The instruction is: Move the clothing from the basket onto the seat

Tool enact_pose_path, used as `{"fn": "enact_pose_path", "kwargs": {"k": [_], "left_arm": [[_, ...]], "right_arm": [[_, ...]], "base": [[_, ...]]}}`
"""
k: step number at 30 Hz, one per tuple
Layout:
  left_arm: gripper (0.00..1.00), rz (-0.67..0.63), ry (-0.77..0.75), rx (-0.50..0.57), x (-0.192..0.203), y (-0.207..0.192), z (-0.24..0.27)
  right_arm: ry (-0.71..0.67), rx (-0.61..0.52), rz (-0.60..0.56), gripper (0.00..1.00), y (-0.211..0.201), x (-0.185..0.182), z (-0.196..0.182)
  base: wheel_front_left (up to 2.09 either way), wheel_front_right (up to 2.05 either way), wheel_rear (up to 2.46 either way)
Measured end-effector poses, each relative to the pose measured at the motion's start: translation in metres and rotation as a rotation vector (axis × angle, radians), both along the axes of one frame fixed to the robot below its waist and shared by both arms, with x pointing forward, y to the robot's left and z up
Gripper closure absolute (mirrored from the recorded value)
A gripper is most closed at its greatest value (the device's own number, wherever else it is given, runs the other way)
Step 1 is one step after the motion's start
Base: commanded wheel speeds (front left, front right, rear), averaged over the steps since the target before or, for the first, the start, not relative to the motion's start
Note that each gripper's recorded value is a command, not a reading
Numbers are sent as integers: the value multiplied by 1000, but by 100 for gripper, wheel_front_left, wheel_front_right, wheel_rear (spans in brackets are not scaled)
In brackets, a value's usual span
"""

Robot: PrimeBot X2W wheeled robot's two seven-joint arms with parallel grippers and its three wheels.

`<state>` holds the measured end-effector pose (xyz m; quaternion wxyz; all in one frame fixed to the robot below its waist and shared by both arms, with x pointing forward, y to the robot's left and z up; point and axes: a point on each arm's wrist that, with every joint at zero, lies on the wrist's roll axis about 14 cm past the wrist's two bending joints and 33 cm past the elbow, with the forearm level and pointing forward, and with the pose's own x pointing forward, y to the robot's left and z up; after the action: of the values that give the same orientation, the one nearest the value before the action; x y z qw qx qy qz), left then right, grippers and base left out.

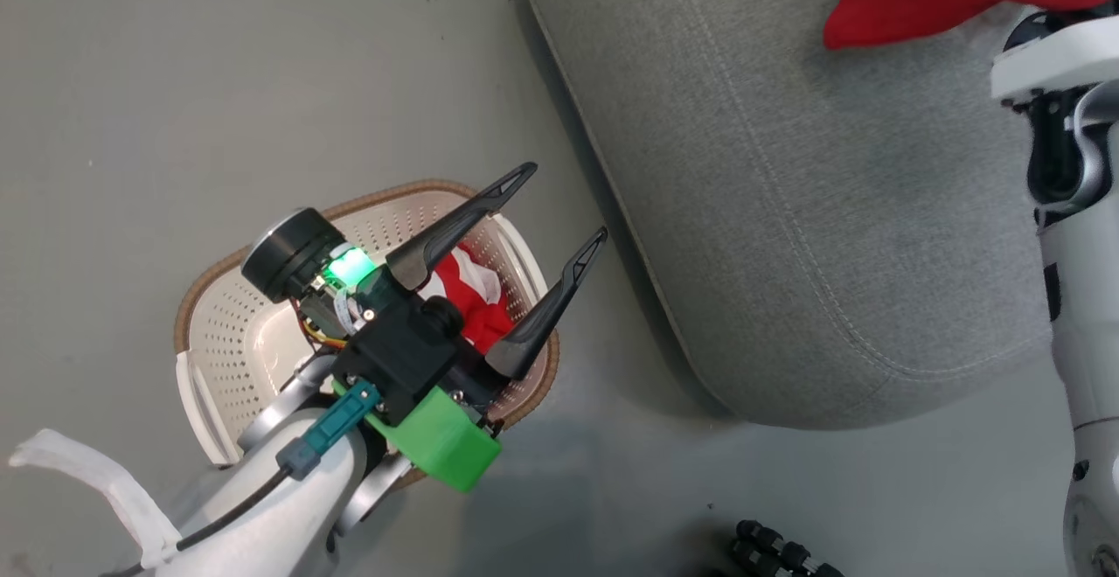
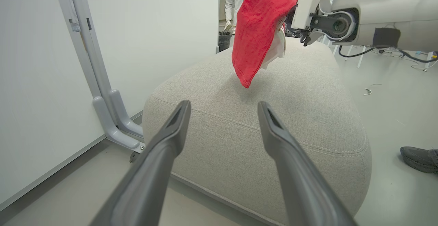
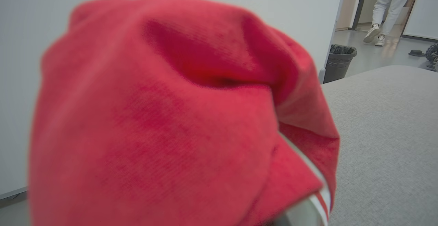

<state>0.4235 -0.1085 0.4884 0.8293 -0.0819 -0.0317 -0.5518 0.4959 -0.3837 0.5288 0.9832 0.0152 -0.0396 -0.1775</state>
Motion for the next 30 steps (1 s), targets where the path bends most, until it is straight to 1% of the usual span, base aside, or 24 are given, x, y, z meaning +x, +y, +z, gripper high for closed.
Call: {"fn": "enact_pose_path", "kwargs": {"k": [2, 4, 8, 12, 13, 14, 15, 16, 19, 22, 30], "left_arm": [[0, 18, 4, 0, 9, 5, -8], [0, 34, 8, 5, 16, 10, -16], [0, 62, 41, 20, 28, 19, -38], [0, 75, 84, 39, 32, 26, -61], [0, 77, 96, 44, 32, 27, -66], [0, 79, 104, 46, 32, 28, -70], [0, 81, 112, 51, 33, 29, -75], [0, 84, 119, 55, 33, 30, -78], [0, 88, 128, 60, 33, 32, -82], [0, 91, 118, 57, 33, 32, -78], [0, 111, 98, 38, 28, 31, -57]], "right_arm": [[16, -4, -7, 100, -5, 14, -9], [53, 2, -17, 100, -9, 23, -25], [161, 34, -36, 100, -11, 32, -75], [269, 75, -49, 99, -7, 30, -126], [290, 81, -51, 83, -6, 30, -135], [302, 86, -54, 63, -6, 29, -142], [314, 92, -58, 29, -5, 28, -149], [326, 97, -61, 0, -4, 26, -155], [341, 114, -72, 0, -2, 17, -164], [347, 116, -80, 0, -2, 4, -166], [333, 103, -101, 0, -2, -39, -150]], "base": [[0, 0, 0], [0, 0, 0], [0, 0, 0], [0, 0, 0], [0, 0, 0], [0, 0, 0], [0, 0, 0], [0, 0, 0], [0, 0, 0], [0, 0, 0], [0, 0, 0]]}}
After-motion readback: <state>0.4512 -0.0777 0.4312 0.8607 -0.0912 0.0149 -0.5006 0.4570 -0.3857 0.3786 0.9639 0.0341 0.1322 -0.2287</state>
